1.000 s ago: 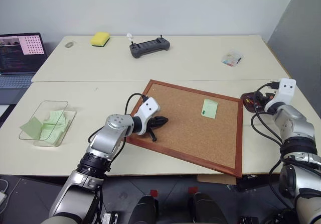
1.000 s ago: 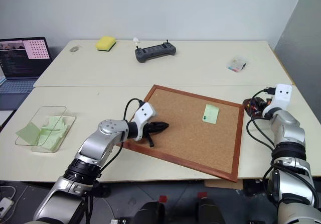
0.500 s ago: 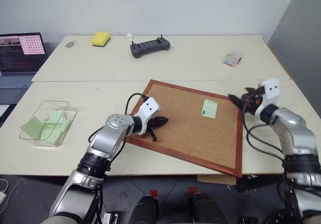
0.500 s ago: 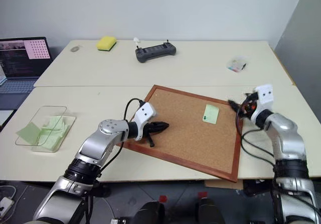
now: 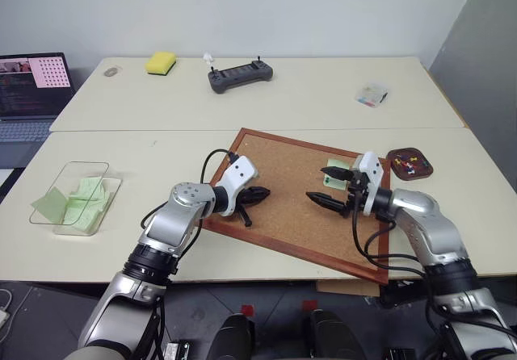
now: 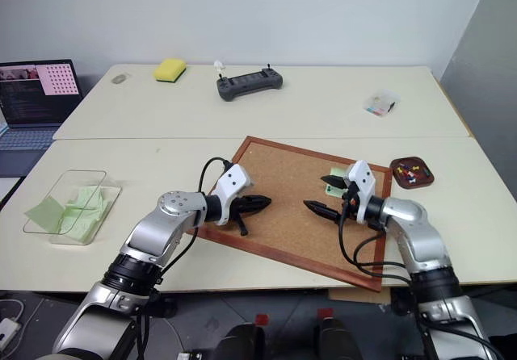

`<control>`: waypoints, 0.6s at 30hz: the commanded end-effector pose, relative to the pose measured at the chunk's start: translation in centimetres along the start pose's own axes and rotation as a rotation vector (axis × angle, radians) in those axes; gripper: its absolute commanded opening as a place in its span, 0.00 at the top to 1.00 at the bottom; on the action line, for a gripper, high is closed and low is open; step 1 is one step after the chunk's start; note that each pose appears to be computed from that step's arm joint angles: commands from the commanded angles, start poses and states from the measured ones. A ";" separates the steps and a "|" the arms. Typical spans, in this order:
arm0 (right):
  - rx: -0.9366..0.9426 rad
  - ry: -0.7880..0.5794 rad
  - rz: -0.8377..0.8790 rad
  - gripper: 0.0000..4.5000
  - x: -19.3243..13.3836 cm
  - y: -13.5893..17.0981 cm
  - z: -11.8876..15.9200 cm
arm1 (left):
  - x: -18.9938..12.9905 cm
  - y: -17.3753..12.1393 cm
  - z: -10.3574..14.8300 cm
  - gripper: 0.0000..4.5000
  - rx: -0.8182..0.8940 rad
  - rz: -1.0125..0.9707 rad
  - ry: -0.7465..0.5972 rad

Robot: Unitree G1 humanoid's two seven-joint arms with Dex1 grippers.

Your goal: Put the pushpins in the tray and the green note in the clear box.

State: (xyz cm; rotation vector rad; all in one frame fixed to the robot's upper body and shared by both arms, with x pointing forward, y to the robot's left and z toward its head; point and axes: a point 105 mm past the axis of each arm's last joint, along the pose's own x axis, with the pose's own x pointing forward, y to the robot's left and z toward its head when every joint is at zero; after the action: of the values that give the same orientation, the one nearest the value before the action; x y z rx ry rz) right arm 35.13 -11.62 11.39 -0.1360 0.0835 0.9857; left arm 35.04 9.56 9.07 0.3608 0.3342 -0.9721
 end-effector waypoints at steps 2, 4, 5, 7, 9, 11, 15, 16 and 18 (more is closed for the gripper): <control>0.008 -0.028 -0.067 0.01 0.5 -1.7 0.4 | 0.1 -0.4 -1.7 1.00 -0.031 -0.004 0.070; 0.006 -0.018 -0.073 0.05 0.5 -1.8 0.1 | 0.0 -0.6 -1.7 1.00 -0.036 -0.008 0.068; 0.005 -0.017 -0.074 0.09 0.5 -1.8 0.0 | 0.0 -0.6 -1.7 1.00 -0.037 -0.009 0.068; -0.005 -0.005 -0.092 0.15 0.5 -2.1 -0.3 | 0.0 -0.6 -1.8 1.00 -0.038 -0.009 0.070; -0.012 -0.002 -0.095 0.24 0.5 -2.2 -0.4 | -0.1 -0.7 -1.8 1.00 -0.038 -0.009 0.072; -0.016 -0.004 -0.103 0.33 0.5 -2.3 -0.4 | -0.1 -0.7 -1.8 1.00 -0.037 -0.010 0.072; -0.033 0.004 -0.141 0.51 0.5 -2.9 -0.5 | 0.1 -0.7 -1.6 1.00 -0.035 -0.015 0.070; -0.038 0.006 -0.151 0.56 0.5 -3.0 -0.6 | 0.1 -0.7 -1.6 1.00 -0.035 -0.017 0.068; -0.046 0.008 -0.163 0.64 0.5 -3.2 -0.6 | 0.1 -0.8 -1.5 1.00 -0.034 -0.020 0.067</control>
State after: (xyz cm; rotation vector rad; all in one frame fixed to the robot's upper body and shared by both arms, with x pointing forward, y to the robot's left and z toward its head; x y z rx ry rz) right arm 37.53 -12.75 9.56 -0.1656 0.1153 0.8498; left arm 34.77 9.59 9.14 0.3593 0.3467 -0.9686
